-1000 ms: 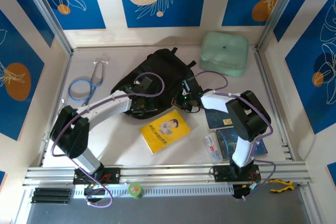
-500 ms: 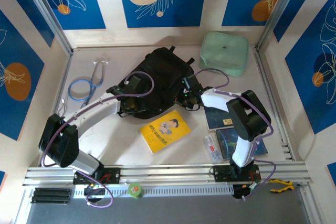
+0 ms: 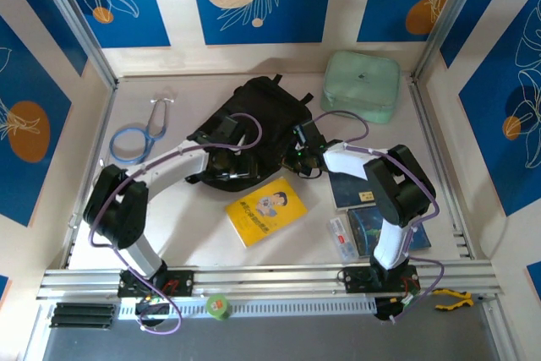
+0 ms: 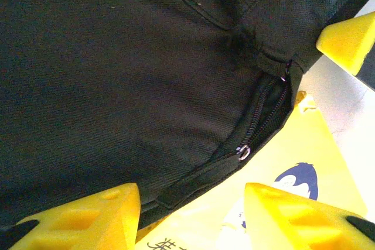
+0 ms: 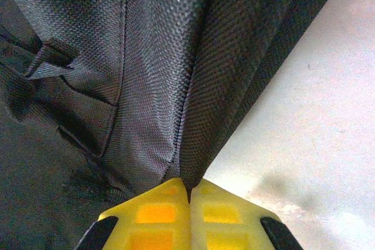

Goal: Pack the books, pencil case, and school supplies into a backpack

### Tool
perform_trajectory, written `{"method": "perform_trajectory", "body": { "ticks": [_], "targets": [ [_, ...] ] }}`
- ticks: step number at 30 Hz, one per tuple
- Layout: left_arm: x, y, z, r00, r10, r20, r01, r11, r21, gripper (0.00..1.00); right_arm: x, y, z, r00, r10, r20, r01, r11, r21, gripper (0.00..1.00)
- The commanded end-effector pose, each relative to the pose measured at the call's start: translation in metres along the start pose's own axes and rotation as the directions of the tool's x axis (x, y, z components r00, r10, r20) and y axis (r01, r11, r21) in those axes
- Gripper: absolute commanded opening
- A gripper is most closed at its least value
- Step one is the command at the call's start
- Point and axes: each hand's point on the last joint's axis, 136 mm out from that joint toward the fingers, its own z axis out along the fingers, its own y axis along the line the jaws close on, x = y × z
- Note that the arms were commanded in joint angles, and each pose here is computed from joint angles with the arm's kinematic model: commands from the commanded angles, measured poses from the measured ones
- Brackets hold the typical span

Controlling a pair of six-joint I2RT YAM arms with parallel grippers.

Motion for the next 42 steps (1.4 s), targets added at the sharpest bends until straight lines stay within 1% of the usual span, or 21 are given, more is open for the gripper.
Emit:
{"method": "perform_trajectory", "body": {
  "ticks": [1, 5, 9, 11, 15, 21, 23, 25, 30, 34, 36, 38, 40, 41, 42],
  "targets": [
    [0.002, -0.011, 0.001, 0.999, 0.012, -0.041, -0.010, 0.999, 0.049, 0.49, 0.007, -0.007, 0.007, 0.999, 0.006, -0.035, -0.005, 1.000, 0.028, 0.00],
    [0.006, -0.014, 0.008, 0.997, 0.005, -0.072, 0.000, 0.998, 0.066, 0.46, 0.008, -0.008, 0.008, 0.999, 0.006, -0.037, -0.005, 1.000, 0.031, 0.00],
    [0.007, -0.010, 0.015, 0.996, -0.005, -0.087, 0.008, 0.999, 0.038, 0.46, 0.008, -0.008, 0.008, 0.999, 0.006, -0.038, -0.005, 1.000, 0.031, 0.00],
    [0.006, -0.011, 0.019, 0.995, -0.009, -0.097, 0.014, 0.999, 0.046, 0.46, 0.008, -0.008, 0.008, 0.999, 0.007, -0.039, -0.006, 0.999, 0.032, 0.00],
    [0.007, -0.018, 0.027, 0.994, -0.014, -0.110, 0.022, 0.997, 0.078, 0.40, 0.009, -0.009, 0.009, 0.999, 0.008, -0.041, -0.007, 0.999, 0.036, 0.00],
    [0.006, -0.017, 0.025, 0.994, -0.016, -0.106, 0.024, 0.997, 0.076, 0.23, 0.010, -0.010, 0.010, 0.999, 0.013, -0.045, -0.011, 0.999, 0.038, 0.00],
    [0.007, -0.017, 0.023, 0.994, -0.017, -0.104, 0.025, 0.997, 0.076, 0.10, 0.011, -0.011, 0.010, 0.999, 0.014, -0.046, -0.012, 0.999, 0.042, 0.00],
    [0.006, -0.017, 0.018, 0.995, -0.013, -0.097, 0.021, 0.997, 0.075, 0.00, 0.010, -0.011, 0.010, 0.999, 0.014, -0.044, -0.012, 0.999, 0.042, 0.00],
    [-0.001, -0.017, -0.004, 0.998, 0.030, -0.049, -0.027, 0.998, 0.059, 0.00, 0.004, -0.005, 0.007, 1.000, -0.002, -0.029, 0.003, 1.000, 0.023, 0.00],
    [-0.006, -0.028, -0.022, 0.998, 0.056, -0.021, -0.054, 0.994, 0.093, 0.00, -0.004, 0.029, -0.011, 0.999, -0.032, -0.011, 0.030, 0.988, -0.151, 0.00],
    [-0.009, -0.035, -0.027, 0.998, 0.062, -0.010, -0.061, 0.992, 0.111, 0.00, -0.004, 0.047, -0.020, 0.998, -0.054, -0.015, 0.050, 0.973, -0.226, 0.12],
    [-0.012, -0.040, -0.028, 0.998, 0.068, -0.004, -0.067, 0.990, 0.123, 0.00, -0.002, 0.057, -0.028, 0.999, -0.047, -0.028, 0.037, 0.963, -0.268, 0.28],
    [-0.014, -0.042, -0.028, 0.998, 0.069, 0.004, -0.069, 0.989, 0.127, 0.00, 0.002, 0.050, -0.029, 0.999, 0.013, -0.049, -0.024, 0.971, -0.239, 0.39],
    [-0.016, -0.043, -0.029, 0.997, 0.071, 0.010, -0.072, 0.989, 0.130, 0.00, 0.005, 0.043, -0.029, 0.996, 0.061, -0.068, -0.074, 0.976, -0.206, 0.42],
    [-0.018, -0.044, -0.030, 0.997, 0.071, 0.016, -0.073, 0.988, 0.134, 0.00, 0.008, 0.036, -0.028, 0.992, 0.097, -0.086, -0.112, 0.977, -0.184, 0.43]
  ]
}}
